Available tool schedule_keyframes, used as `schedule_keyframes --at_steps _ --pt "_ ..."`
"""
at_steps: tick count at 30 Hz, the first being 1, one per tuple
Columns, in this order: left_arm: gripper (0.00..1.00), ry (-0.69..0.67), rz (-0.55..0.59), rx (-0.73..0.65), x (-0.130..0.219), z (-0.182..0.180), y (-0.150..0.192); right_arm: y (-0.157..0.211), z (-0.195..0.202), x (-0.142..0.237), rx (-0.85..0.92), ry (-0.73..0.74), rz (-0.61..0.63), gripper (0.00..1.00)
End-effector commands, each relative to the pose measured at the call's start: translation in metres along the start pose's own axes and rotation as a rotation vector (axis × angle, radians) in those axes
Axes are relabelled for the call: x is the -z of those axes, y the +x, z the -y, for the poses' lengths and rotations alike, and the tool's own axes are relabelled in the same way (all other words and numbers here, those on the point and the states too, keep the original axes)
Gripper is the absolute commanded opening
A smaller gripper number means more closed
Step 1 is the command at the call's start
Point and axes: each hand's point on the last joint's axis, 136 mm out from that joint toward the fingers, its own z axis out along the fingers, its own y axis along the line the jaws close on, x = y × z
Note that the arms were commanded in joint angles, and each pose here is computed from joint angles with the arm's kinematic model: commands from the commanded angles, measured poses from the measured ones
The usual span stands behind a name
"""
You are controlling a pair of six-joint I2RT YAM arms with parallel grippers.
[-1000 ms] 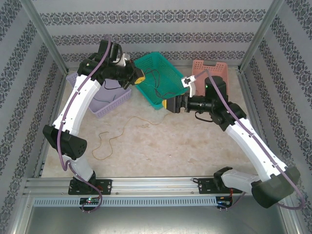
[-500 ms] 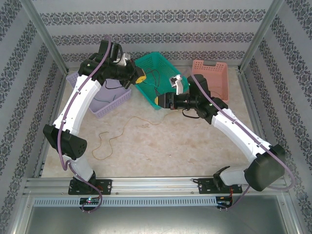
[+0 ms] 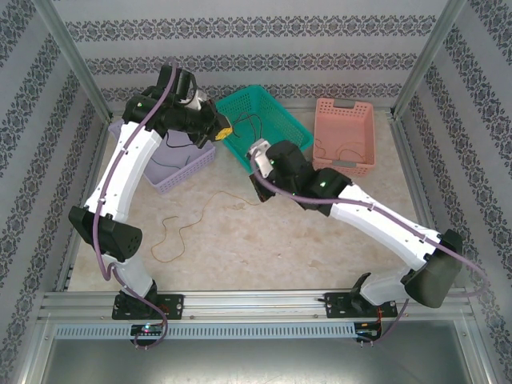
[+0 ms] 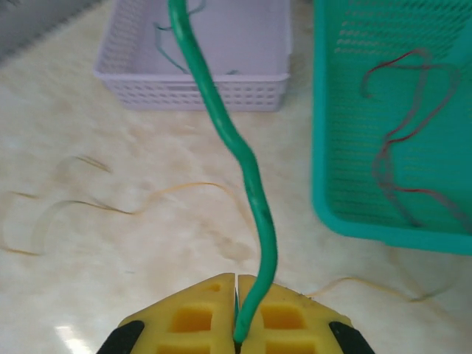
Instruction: Untangle the cables
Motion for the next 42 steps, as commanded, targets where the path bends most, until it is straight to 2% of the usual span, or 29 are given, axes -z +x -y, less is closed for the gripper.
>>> schedule_keyframes --at_steps 1,4,7,11,13,15,17,18,20,21,23,24,27,30,35,42 --pt "0.00 -0.047 0.164 -0.012 0.033 -0.008 -0.040 0.066 0.041 0.015 0.423 0.321 -0.269 0.00" --pt "0.00 -0.097 0.188 -0.029 0.039 -0.014 -0.047 0.084 0.040 0.014 0.679 0.399 -0.364 0.00" --pt "0.00 -0.140 0.207 -0.068 0.043 -0.018 -0.051 0.098 0.028 0.011 0.831 0.371 -0.426 0.00" --pt "0.00 -0.180 0.255 -0.137 0.050 -0.020 -0.058 0.109 0.009 0.011 0.936 0.290 -0.474 0.00" --pt "0.00 -0.179 0.262 -0.174 0.052 -0.018 -0.059 0.110 0.001 0.012 0.932 0.251 -0.476 0.00" --pt "0.00 -0.165 0.256 -0.218 0.051 -0.015 -0.058 0.104 -0.006 0.015 0.885 0.216 -0.440 0.00" --pt "0.00 -0.114 0.240 -0.273 0.047 -0.008 -0.055 0.086 -0.014 0.026 0.772 0.175 -0.351 0.00" --pt "0.00 -0.090 0.230 -0.299 0.045 -0.006 -0.053 0.072 -0.019 0.035 0.711 0.151 -0.289 0.11" --pt "0.00 -0.008 0.188 -0.378 0.040 0.004 -0.044 0.036 -0.027 0.063 0.529 0.059 -0.125 0.45" --pt "0.00 0.029 0.162 -0.405 0.037 0.007 -0.038 0.019 -0.029 0.077 0.422 -0.002 -0.045 0.58" --pt "0.00 0.086 0.105 -0.441 0.029 0.010 -0.028 -0.005 -0.031 0.100 0.201 -0.194 0.060 0.73" --pt "0.00 0.104 0.076 -0.449 0.026 0.010 -0.024 -0.015 -0.028 0.109 0.091 -0.276 0.092 0.76" --pt "0.00 0.147 -0.005 -0.471 0.017 0.009 -0.012 -0.042 -0.023 0.122 -0.117 -0.500 0.151 0.78" --pt "0.00 0.200 -0.053 -0.484 0.014 0.012 -0.004 -0.060 -0.011 0.114 -0.248 -0.616 0.158 0.77" --pt "0.00 0.252 -0.090 -0.501 0.009 0.022 0.006 -0.080 -0.008 0.085 -0.308 -0.706 0.149 0.76" --pt "0.00 0.256 -0.124 -0.510 0.001 0.023 0.017 -0.098 -0.025 0.048 -0.333 -0.833 0.097 0.62"
